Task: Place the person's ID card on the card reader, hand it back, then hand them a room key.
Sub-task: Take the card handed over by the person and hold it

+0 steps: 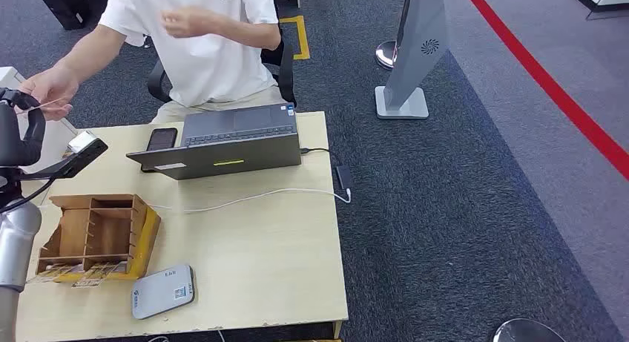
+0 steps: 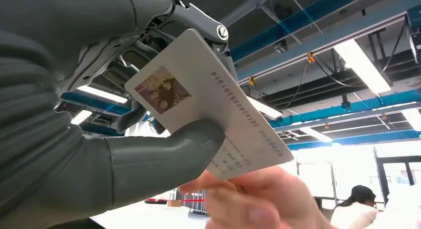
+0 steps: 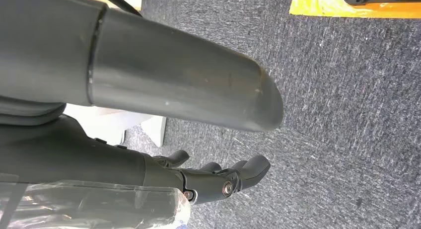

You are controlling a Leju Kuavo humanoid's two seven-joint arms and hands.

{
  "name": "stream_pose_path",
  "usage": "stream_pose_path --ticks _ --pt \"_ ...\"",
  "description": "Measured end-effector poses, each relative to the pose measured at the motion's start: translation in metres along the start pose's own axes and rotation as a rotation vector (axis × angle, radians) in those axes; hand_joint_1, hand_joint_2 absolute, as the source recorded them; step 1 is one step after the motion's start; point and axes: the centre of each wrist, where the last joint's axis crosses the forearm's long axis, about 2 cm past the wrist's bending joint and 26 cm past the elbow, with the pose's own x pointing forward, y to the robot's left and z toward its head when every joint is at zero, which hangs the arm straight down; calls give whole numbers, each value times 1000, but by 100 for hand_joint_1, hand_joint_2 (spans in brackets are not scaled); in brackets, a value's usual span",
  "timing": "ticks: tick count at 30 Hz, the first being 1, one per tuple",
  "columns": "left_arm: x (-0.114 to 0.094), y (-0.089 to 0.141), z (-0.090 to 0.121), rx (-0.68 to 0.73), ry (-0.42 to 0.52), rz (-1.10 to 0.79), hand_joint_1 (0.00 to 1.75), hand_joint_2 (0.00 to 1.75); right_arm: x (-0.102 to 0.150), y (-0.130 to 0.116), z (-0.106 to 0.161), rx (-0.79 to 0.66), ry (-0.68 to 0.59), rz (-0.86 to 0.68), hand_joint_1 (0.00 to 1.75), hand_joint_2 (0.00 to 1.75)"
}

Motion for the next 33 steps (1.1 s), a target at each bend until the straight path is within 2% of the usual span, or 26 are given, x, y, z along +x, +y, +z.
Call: stream_pose_path --ticks 23,26,31,33 --pt "18 -4 13 12 -39 75 175 175 0 0 0 -2 5 -6 0 0" --pt "39 0 27 74 -107 90 175 175 0 0 0 -6 15 -18 0 0" --pt "105 20 79 237 -266 155 175 175 -1 0 0 -14 33 -51 0 0" --pt "125 31 97 282 -310 190 175 175 -2 0 0 -15 40 -63 0 0"
